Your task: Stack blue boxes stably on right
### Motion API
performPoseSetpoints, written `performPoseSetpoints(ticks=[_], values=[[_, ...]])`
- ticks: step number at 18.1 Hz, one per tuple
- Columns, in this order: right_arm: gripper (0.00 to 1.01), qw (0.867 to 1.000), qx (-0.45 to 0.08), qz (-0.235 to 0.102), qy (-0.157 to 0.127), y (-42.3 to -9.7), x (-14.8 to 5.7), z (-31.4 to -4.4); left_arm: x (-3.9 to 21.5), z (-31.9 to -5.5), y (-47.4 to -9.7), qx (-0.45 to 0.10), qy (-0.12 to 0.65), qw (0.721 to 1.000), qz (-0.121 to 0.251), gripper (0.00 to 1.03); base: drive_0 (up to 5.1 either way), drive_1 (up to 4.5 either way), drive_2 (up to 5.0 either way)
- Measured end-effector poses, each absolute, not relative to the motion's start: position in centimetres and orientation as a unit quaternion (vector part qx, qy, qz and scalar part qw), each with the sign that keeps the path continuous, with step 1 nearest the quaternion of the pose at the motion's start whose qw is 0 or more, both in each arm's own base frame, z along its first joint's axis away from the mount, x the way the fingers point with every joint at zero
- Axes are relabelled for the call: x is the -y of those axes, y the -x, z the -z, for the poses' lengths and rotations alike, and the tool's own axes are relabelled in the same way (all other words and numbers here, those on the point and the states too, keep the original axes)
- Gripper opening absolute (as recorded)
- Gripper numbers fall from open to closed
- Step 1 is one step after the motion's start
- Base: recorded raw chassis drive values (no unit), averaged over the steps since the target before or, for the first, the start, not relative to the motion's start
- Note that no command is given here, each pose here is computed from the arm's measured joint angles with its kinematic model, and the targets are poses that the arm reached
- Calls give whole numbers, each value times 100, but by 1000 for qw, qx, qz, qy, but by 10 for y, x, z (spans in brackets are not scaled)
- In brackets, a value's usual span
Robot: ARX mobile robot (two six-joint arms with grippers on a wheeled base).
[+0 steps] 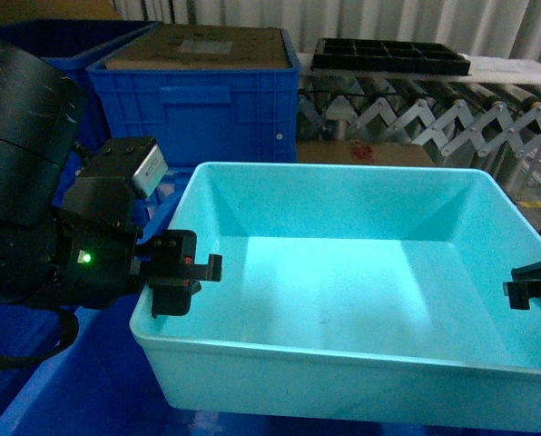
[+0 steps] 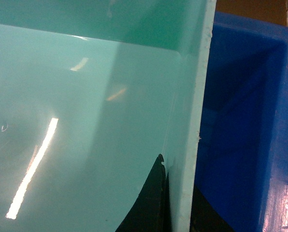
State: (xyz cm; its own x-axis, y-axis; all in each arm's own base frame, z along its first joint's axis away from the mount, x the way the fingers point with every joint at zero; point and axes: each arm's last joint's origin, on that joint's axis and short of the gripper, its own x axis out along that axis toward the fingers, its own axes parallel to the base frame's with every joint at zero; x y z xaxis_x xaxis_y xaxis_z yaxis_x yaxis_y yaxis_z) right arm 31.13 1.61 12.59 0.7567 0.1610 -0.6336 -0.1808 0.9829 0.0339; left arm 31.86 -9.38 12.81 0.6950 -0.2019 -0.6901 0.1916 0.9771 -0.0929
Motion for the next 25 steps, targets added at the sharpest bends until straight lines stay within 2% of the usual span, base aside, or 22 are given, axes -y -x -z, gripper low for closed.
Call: performPoseSetpoints(ticks=[11,13,15,16,17,22,23,24,25], values=[[3,937,-336,-91,15,-311,-16,-126,94,-128,-319,-376,7,921,107,50,0,0,0],[22,936,-333,-103,37,-311,-16,-126,91,-128,-320,-370,-10,926,79,66,0,0,0],[42,936,-331,-103,56,-311,-16,-127,87,-128,-320,-371,-21,926,68,86,0,0,0],[64,937,-330,-92,66,-312,-11,-127,81,-128,-322,-368,-25,928,47,99,0,0,0],[97,937,-330,-89,69,-312,-9,-127,80,-128,-322,-368,-25,928,45,98,0,0,0],[98,937,-330,-90,71,-312,-9,-127,80,-128,-322,-368,-25,928,45,98,0,0,0],[98,939,-325,-89,71,-312,-9,-128,80,-124,-325,-321,-28,946,39,95,0,0,0],[93,963,-255,-59,68,-314,-6,-124,79,-117,-325,-246,-29,969,18,88,0,0,0],[91,967,-241,-53,65,-313,-6,-123,78,-115,-324,-236,-30,971,14,86,0,0,0]])
